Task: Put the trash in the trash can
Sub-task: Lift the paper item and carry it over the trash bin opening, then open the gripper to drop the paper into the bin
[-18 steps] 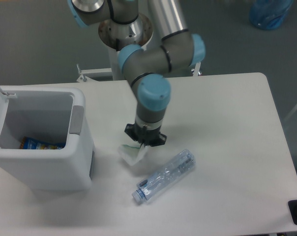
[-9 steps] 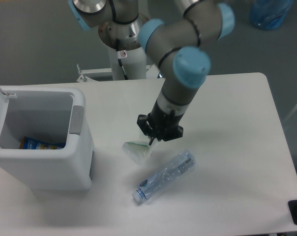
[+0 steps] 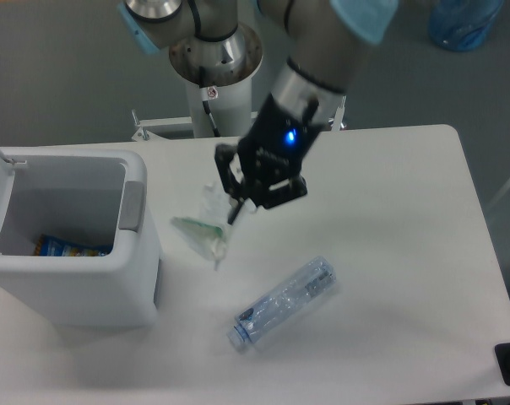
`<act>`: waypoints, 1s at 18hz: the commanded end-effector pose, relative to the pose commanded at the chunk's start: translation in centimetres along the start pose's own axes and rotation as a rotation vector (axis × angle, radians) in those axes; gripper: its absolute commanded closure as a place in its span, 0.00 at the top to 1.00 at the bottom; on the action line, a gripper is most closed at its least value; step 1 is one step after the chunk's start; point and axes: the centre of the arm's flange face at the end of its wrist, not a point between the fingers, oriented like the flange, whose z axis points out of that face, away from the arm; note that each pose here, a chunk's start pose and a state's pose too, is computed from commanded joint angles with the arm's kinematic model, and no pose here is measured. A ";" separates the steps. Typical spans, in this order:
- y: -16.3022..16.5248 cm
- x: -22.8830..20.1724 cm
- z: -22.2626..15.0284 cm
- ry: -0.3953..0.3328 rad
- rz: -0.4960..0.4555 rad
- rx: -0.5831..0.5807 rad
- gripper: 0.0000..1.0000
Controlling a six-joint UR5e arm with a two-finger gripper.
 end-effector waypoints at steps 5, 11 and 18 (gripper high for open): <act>0.6 7.2 2.6 0.053 0.057 -0.044 0.00; 1.0 10.1 4.9 0.091 0.072 -0.074 0.40; 1.9 9.4 6.8 0.079 0.119 -0.037 0.95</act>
